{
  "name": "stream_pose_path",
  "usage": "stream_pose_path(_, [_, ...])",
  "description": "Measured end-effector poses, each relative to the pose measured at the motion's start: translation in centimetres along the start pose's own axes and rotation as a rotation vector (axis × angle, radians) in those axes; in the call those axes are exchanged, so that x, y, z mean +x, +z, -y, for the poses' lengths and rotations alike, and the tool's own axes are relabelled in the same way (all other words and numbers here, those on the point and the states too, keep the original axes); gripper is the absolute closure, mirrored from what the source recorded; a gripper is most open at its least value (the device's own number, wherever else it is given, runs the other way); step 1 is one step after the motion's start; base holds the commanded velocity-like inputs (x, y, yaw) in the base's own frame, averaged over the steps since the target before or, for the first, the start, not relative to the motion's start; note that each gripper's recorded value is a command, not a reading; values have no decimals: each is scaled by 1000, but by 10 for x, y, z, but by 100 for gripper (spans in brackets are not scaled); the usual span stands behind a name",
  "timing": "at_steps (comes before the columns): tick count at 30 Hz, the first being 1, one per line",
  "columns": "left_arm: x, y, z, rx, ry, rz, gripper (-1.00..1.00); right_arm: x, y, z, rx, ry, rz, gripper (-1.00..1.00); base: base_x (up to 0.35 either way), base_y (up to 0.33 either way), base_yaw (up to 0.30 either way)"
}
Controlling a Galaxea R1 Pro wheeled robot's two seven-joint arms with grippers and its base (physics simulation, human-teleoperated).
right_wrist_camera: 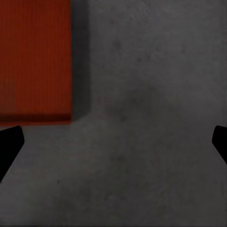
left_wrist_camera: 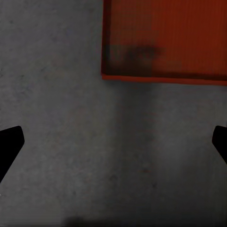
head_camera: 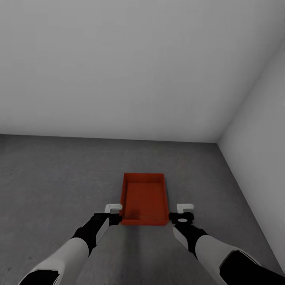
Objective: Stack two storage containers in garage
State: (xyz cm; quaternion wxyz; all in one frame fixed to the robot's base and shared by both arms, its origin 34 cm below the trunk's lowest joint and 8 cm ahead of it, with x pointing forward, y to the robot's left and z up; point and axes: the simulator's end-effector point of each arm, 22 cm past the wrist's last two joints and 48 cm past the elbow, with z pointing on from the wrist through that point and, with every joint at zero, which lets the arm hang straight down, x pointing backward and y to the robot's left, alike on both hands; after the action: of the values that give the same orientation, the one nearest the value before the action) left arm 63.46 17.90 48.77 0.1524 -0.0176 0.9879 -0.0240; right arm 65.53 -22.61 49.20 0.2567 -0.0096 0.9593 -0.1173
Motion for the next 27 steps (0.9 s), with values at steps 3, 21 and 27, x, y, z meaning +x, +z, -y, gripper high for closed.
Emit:
stream_pose_path(3, [-2,-1,0,0,0,4,-100,-2,-1,3,16,1,3,-100,-42,0,0])
stream_pose_path(21, [-15,-11,-1,-1,0,37,-100,-16,-10,21,91,9,30,-100,-2,0,0])
stream_pose_path(27, [-15,-14,0,2,3,38,-100,-18,-12,19,70,11,35,-100,0,0,0])
